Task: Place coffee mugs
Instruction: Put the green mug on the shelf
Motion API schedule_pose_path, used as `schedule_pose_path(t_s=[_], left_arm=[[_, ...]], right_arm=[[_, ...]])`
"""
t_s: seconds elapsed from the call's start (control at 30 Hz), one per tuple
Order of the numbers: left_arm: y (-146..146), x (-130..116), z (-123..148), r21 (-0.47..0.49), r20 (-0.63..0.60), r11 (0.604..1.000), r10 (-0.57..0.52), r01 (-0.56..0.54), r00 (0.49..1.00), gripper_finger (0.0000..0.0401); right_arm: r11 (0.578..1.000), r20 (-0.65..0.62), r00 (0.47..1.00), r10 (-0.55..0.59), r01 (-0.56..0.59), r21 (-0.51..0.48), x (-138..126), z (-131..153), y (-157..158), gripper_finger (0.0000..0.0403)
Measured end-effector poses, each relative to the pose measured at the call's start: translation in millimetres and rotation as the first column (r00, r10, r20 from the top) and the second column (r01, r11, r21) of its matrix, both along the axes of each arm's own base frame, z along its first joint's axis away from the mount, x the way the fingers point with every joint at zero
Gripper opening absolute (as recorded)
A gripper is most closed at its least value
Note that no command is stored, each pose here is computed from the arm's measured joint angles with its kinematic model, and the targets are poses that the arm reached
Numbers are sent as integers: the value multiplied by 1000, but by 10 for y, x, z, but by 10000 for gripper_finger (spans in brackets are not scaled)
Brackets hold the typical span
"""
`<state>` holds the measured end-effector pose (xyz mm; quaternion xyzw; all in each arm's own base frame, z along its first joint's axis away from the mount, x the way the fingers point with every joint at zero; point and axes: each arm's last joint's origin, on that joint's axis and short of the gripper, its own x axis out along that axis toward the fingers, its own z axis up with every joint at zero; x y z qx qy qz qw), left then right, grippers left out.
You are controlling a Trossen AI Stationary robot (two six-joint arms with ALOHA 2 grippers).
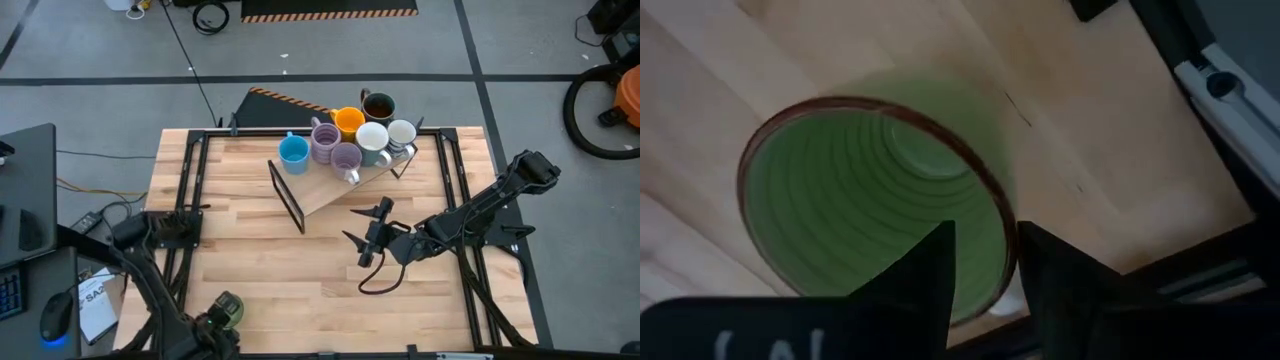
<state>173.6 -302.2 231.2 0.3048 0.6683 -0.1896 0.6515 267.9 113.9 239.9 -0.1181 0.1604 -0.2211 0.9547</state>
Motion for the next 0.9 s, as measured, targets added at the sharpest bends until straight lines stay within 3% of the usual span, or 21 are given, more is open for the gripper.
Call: schedule_pose_path(t_s=[0.27, 0.5, 0.57, 0.73, 0.9], left_arm=[[-25, 36, -107, -4, 8, 1000, -10, 10, 1000, 111], [15, 134, -178, -26, 11, 999, -40, 41, 999, 29], [50, 206, -180, -30, 17, 999, -41, 41, 999, 22], [215, 462, -181, -44, 22, 998, 38, -37, 999, 22], [496, 844, -121, -121, 63, 978, 179, -170, 982, 22]], right_arm=[[1000, -2, 1000, 9, -9, 4, 0, -3, 2, 284], [1000, 2, 1000, 15, -16, 8, 3, 0, 5, 284], [1000, 1, 1000, 16, -16, 8, 3, 0, 5, 284], [1000, 0, 1000, 16, -16, 7, 3, 0, 5, 284], [1000, 0, 1000, 26, -26, 8, -10, -2, 32, 284]])
